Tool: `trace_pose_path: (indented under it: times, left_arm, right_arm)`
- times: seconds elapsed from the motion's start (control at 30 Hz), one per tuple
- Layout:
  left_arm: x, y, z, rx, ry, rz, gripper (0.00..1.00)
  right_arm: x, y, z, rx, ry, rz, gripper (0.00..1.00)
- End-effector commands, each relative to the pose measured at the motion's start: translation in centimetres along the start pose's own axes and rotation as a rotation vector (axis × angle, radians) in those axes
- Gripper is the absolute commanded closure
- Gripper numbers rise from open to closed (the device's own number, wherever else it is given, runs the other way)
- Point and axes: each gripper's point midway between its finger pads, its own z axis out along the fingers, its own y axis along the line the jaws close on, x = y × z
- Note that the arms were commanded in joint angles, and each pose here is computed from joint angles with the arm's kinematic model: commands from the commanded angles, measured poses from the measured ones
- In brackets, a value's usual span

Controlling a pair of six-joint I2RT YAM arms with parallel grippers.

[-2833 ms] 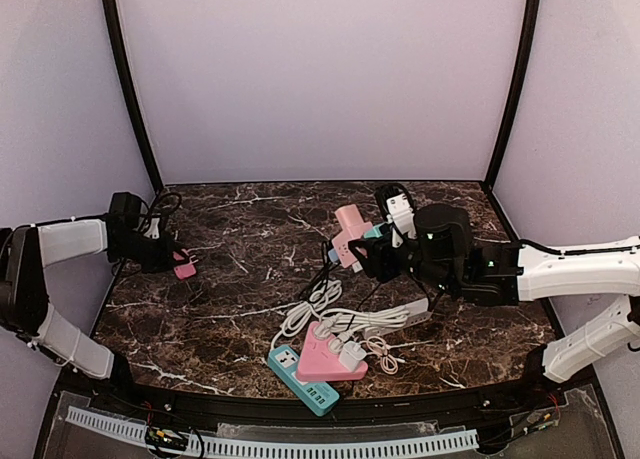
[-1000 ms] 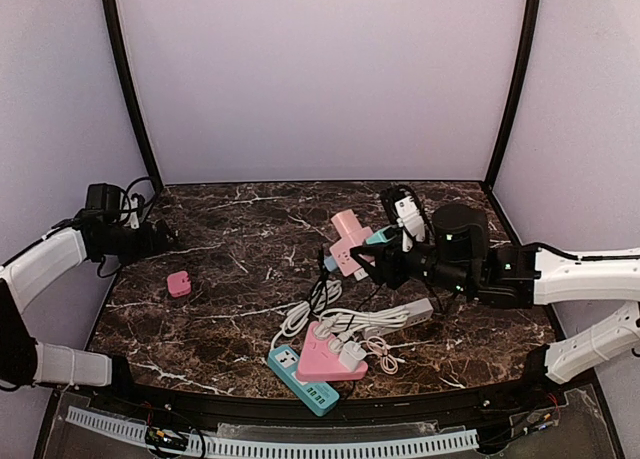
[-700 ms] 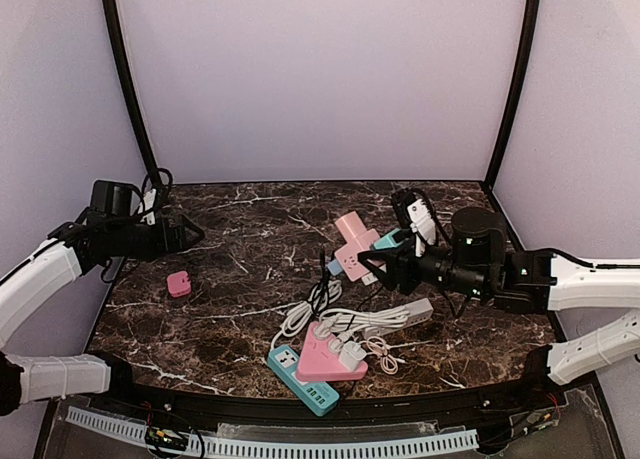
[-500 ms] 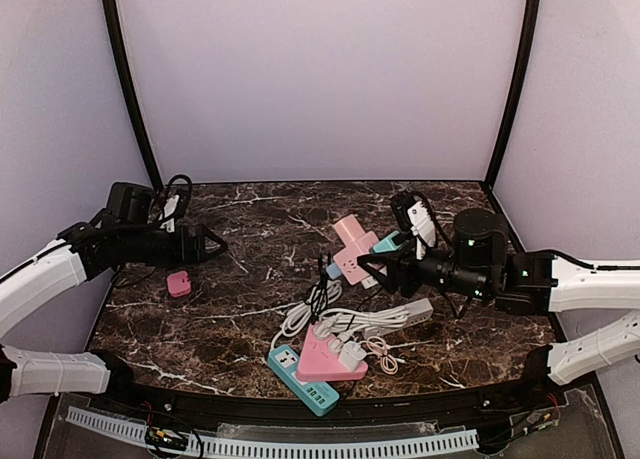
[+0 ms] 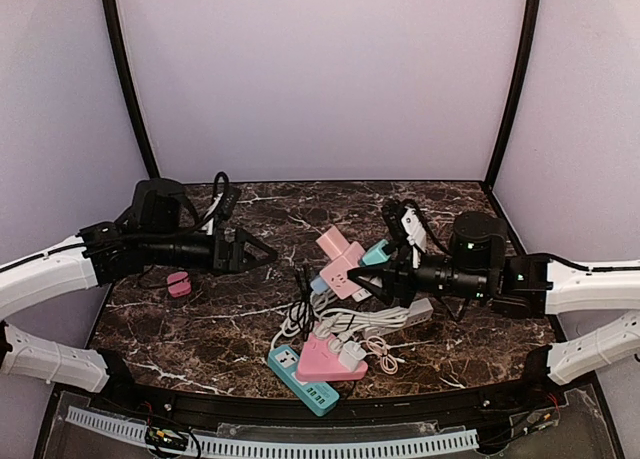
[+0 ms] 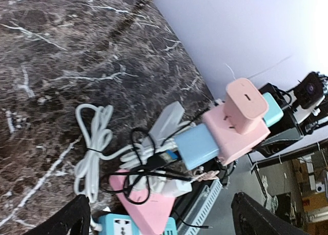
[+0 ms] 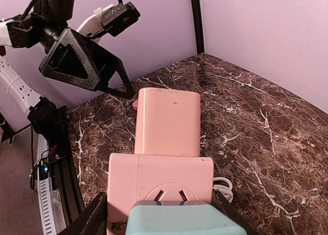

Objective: Pull the plug off the socket
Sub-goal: Remove the plug from the socket.

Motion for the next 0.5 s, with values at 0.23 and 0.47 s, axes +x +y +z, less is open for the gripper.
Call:
trace_pose_path:
  times: [0.23, 0.47]
  left_arm:
    - [-0.2, -8.2, 2.1, 0.268, -0.032, 0.061, 0.05]
    - [-0.7, -9.0, 2.1, 0.299, -0.051, 0.045, 0.04]
  right_arm:
    - [-2.6, 2.8, 0.5, -0.115, -0.11, 0.024, 1.0]
    - [-2.5, 2.8, 0.5, -0.115, -0.104, 0.022, 1.0]
